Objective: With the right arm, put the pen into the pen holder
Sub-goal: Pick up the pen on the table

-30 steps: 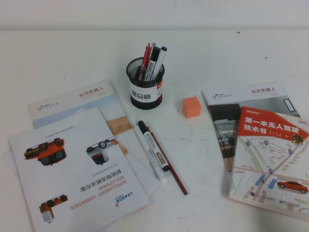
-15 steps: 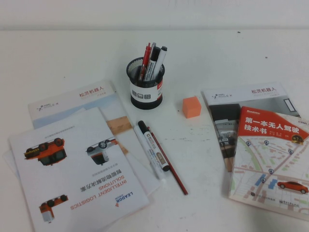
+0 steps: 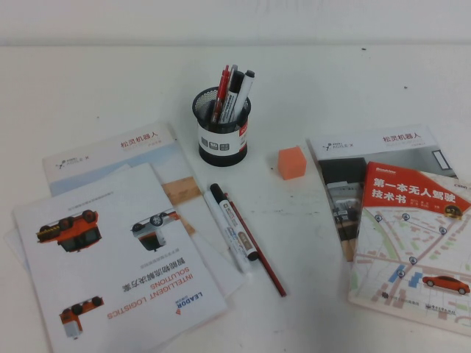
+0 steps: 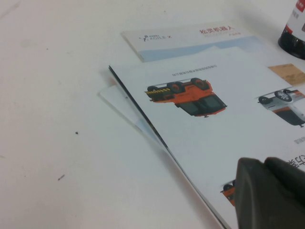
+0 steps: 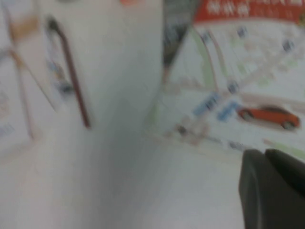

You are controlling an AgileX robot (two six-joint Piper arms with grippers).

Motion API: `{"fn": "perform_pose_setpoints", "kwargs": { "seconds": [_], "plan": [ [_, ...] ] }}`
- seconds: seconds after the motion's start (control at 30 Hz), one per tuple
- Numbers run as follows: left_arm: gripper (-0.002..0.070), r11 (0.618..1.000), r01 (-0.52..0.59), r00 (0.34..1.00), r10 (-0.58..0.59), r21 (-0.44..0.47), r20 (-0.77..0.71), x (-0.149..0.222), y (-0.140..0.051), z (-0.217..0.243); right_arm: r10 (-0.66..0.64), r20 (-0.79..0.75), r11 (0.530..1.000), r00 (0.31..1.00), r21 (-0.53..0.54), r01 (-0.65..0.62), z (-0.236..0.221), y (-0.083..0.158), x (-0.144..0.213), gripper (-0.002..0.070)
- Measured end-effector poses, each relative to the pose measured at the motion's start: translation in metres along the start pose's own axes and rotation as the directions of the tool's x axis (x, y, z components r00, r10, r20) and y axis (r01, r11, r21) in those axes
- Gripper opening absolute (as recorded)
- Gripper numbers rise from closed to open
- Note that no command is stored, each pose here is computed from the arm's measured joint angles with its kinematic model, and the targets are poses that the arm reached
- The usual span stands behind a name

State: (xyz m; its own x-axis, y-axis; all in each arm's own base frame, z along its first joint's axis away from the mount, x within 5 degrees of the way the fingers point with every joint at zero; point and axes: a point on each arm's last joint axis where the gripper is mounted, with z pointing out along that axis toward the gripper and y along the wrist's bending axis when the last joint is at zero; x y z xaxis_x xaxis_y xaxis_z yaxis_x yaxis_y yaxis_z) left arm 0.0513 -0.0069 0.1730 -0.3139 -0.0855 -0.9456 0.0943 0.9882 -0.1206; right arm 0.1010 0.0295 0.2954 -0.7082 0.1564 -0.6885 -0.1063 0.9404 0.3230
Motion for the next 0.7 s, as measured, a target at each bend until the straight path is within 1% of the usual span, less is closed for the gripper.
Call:
{"fn": "perform_pose_setpoints", "kwargs": {
  "seconds": [0.1,0.13,0.27,0.33,0.43,0.53,0.7],
  "plan": [
    [-0.0003,1.0,0.0,1.0,0.0,0.0,0.0,0.0,0.0,0.0,-0.045,-0.229,0.996,0.972,0.061,0.06,0.019,-0.003,-0.028,-0.002],
    [-0.0003,1.0,0.0,1.0,0.0,0.0,0.0,0.0,0.0,0.0,-0.057,-0.28,0.995,0.958,0.058,0.076,0.027,-0.003,-0.038,-0.002],
    [-0.0003,1.0,0.0,1.0,0.0,0.0,0.0,0.0,0.0,0.0,-0.128,-0.389,0.99,0.912,0.004,0.141,0.057,0.005,-0.071,-0.002],
    [-0.0002,1.0,0.0,1.0,0.0,0.0,0.0,0.0,0.0,0.0,-0.191,-0.438,0.98,0.878,-0.037,0.195,0.076,0.017,-0.084,-0.002],
    [-0.0002,1.0,0.0,1.0,0.0,0.0,0.0,0.0,0.0,0.0,-0.292,-0.522,0.954,0.801,-0.103,0.281,0.108,0.04,-0.093,-0.002],
    [-0.0002,1.0,0.0,1.0,0.0,0.0,0.0,0.0,0.0,0.0,-0.366,-0.577,0.926,0.73,-0.152,0.345,0.138,0.063,-0.099,-0.002],
    [-0.0003,1.0,0.0,1.0,0.0,0.0,0.0,0.0,0.0,0.0,-0.448,-0.603,0.889,0.66,-0.218,0.404,0.184,0.099,-0.106,-0.002]
  ]
}}
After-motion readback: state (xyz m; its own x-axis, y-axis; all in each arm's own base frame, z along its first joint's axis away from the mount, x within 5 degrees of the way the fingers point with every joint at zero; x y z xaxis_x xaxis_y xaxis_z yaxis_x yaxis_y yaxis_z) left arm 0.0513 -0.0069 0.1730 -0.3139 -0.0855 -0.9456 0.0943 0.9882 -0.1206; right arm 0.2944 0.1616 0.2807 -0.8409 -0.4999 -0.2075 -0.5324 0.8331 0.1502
